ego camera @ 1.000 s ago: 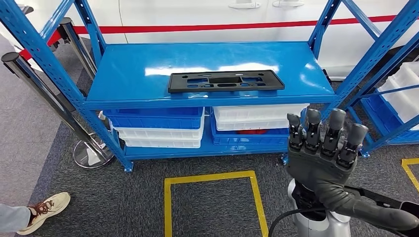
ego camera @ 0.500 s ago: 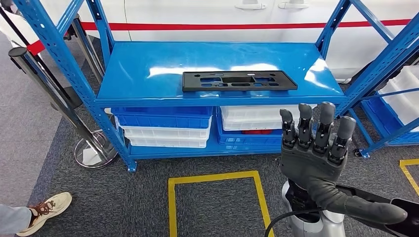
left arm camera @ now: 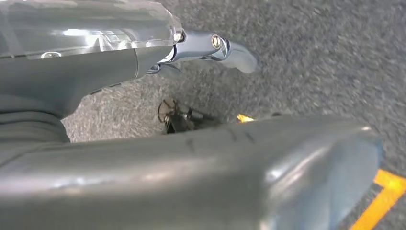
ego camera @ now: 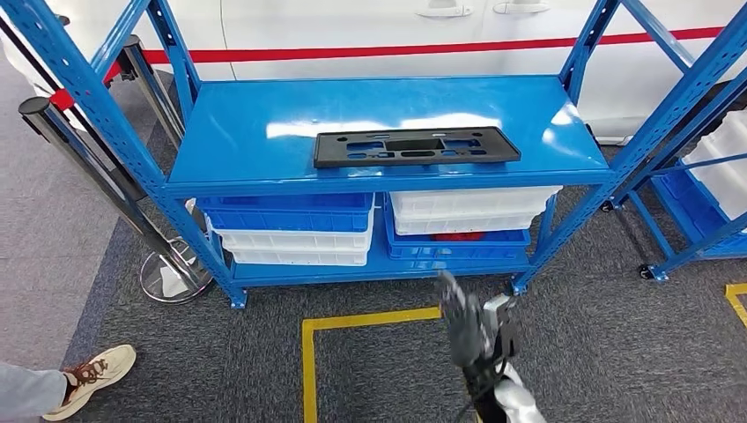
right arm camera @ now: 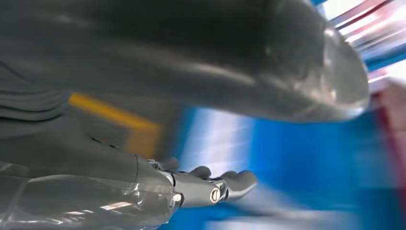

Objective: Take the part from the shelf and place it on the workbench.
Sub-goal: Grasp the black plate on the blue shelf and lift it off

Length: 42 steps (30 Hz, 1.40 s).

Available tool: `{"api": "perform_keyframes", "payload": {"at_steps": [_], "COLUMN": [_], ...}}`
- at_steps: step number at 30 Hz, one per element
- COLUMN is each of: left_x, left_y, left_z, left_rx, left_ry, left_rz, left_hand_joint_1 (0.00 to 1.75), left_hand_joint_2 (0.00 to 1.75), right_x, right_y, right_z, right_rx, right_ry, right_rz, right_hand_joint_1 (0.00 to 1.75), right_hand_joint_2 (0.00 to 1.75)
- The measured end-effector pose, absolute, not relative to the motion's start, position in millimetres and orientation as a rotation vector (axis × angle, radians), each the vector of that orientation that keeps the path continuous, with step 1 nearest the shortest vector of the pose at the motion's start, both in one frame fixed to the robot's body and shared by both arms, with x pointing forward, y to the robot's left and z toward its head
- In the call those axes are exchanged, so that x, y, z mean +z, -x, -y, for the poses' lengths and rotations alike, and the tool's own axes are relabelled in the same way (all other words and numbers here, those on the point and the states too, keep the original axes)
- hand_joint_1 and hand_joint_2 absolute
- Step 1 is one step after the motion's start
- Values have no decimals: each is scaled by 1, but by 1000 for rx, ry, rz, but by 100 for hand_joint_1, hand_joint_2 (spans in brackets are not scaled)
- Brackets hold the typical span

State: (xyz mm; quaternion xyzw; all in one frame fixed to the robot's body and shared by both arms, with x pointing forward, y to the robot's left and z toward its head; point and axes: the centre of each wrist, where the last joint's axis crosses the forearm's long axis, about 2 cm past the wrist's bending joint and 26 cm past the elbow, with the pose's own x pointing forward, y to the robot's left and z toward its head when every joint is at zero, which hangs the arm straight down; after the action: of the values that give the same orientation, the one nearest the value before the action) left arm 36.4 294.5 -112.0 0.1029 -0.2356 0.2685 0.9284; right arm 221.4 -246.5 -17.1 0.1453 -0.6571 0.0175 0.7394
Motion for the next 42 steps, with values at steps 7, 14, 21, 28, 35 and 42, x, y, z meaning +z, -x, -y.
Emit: {"api": "perform_keyframes", "payload": {"at_steps": [7, 14, 21, 28, 35, 42], "left_x": [-112, -112, -112, -111, -111, -111], "left_y": [-33, -38, -40, -44, -45, -42], "left_z": [-295, -298, -298, -299, -305, -306], "left_rx": [542, 512, 505, 473, 451, 457], "left_ry": [-219, -209, -199, -183, -169, -175], "left_rz": [475, 478, 485, 492, 502, 494], "left_hand_joint_1": [0, 0, 0, 0, 0, 0], "left_hand_joint_2": [0, 0, 0, 0, 0, 0], "right_x": [-98, -110, -111, -99, 28, 209], "right_y": [-103, -55, -45, -92, -221, -262], "right_z": [279, 300, 302, 267, 218, 223], "right_rx": [40, 80, 141, 58, 79, 260], "right_ry": [-15, 108, 77, -308, -702, -818], "right_rz": [670, 276, 307, 1099, 1824, 2533], "right_hand_joint_1": [0, 0, 0, 0, 0, 0], "right_hand_joint_2": [0, 0, 0, 0, 0, 0]}}
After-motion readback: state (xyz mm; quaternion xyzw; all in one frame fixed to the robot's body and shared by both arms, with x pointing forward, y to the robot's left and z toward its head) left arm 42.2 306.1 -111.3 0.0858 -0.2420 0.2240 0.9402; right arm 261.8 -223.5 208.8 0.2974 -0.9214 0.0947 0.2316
